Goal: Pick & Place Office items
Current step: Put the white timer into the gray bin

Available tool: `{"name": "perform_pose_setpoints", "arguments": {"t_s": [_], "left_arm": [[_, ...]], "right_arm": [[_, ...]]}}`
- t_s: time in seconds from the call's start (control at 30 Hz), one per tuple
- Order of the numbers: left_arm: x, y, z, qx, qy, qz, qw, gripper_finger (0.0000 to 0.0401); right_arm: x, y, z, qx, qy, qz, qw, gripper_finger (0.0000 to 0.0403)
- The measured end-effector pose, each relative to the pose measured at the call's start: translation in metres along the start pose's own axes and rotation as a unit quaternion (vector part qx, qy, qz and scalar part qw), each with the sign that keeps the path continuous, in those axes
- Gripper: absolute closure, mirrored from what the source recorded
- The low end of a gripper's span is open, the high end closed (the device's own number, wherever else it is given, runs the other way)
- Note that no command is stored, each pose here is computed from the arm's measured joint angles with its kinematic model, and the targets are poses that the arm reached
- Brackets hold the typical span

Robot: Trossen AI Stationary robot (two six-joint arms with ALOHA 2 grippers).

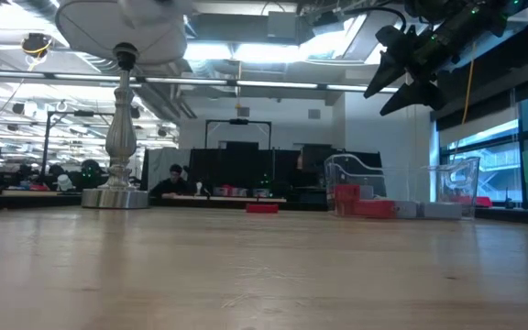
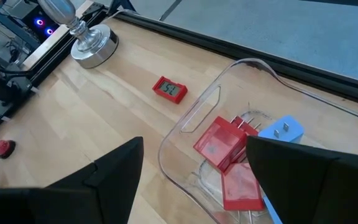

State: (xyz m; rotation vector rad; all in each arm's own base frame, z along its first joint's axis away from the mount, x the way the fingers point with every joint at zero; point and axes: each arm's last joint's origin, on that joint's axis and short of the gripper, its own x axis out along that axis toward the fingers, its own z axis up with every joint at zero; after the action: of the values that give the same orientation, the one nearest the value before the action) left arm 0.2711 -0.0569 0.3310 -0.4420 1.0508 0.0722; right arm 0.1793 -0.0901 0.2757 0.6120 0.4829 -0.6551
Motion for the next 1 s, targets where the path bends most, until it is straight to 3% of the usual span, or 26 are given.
{"name": "perform_pose_setpoints", "arguments": {"t_s": [0.23, 0.37, 0.53, 0.7, 1.0], "left_arm": [[0.001, -0.062, -0.071, -0.095, 0.059, -0.011, 0.994, 0.0346], [0.016, -0.081, -0.113, -0.124, 0.110, 0.010, 0.986, 0.0346], [0.040, -0.084, -0.151, -0.183, 0.142, 0.072, 0.970, 0.0345], [0.066, -0.077, -0.172, -0.194, 0.164, 0.129, 0.959, 0.0345], [0.100, -0.067, -0.190, -0.143, 0.237, 0.180, 0.944, 0.0345]], "right_arm": [[0.000, -0.001, 0.002, 0.000, -0.020, -0.027, 0.999, 0.0117], [0.000, 0.000, 0.005, 0.001, -0.038, -0.027, 0.999, 0.0117], [0.000, 0.001, 0.007, 0.002, -0.053, -0.020, 0.998, 0.0117], [0.000, 0.002, 0.008, 0.002, -0.057, -0.016, 0.998, 0.0117], [0.000, 0.002, 0.008, 0.004, -0.055, -0.012, 0.998, 0.0117]]}}
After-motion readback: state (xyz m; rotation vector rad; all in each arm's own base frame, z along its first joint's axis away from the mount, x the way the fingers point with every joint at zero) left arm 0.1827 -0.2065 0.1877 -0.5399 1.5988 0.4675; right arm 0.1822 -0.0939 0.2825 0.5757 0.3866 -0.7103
